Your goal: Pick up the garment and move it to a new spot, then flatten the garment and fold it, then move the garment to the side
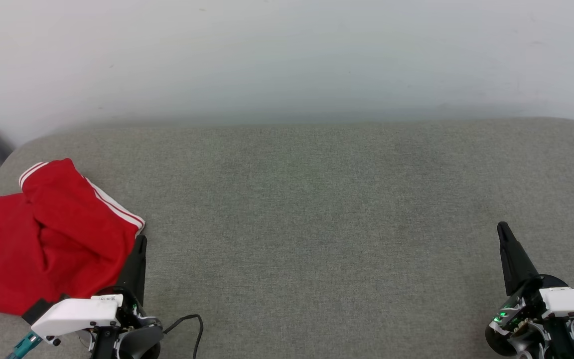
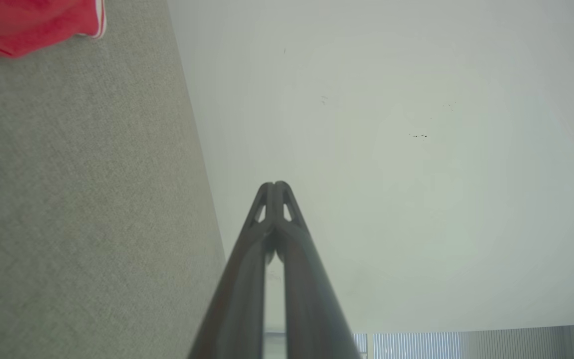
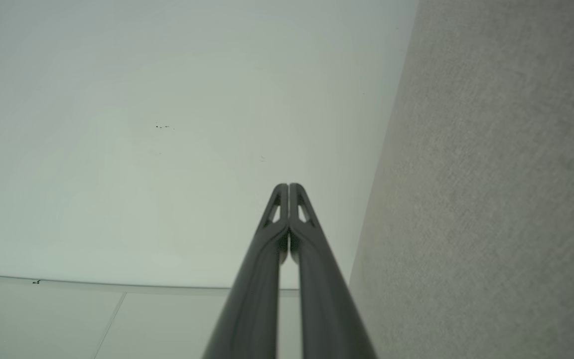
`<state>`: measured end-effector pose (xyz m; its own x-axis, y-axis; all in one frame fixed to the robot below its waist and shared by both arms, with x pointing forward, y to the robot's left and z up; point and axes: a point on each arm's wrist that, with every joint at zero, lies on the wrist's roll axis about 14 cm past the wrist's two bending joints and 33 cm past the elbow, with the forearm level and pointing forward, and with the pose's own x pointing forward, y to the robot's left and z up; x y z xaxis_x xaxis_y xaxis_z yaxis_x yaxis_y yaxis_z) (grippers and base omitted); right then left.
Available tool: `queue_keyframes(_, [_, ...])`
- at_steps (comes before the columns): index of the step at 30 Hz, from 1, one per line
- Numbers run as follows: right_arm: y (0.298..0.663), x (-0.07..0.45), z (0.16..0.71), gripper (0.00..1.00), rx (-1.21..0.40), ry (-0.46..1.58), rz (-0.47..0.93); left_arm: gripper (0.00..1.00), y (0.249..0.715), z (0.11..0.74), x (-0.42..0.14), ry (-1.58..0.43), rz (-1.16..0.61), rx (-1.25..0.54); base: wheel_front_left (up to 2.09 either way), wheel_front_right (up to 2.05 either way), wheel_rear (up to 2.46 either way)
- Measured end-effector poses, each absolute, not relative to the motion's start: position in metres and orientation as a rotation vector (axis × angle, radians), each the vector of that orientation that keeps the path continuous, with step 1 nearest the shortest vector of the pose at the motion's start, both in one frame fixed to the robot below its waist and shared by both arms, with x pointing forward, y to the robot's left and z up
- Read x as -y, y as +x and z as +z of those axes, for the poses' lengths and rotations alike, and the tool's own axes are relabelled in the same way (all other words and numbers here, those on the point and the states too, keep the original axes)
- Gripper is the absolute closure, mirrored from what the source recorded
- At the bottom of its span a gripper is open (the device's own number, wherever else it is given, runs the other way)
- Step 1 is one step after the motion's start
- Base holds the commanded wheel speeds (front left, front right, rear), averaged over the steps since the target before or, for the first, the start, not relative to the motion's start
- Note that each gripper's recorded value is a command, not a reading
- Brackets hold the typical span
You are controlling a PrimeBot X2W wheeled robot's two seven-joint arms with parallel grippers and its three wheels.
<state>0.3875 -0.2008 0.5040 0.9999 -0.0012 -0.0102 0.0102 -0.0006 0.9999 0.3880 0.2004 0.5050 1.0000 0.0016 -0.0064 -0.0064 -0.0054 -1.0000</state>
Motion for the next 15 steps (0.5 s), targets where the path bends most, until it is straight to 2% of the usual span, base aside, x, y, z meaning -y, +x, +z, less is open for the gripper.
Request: queue_keyframes(15, [0.3875,0.2007,0.5040,1.00,-0.007,1.571,-0.009,1.00,0.3880,0.5050,-0.2005,-1.576,0.006,-0.004,0.00,0.00,0.00])
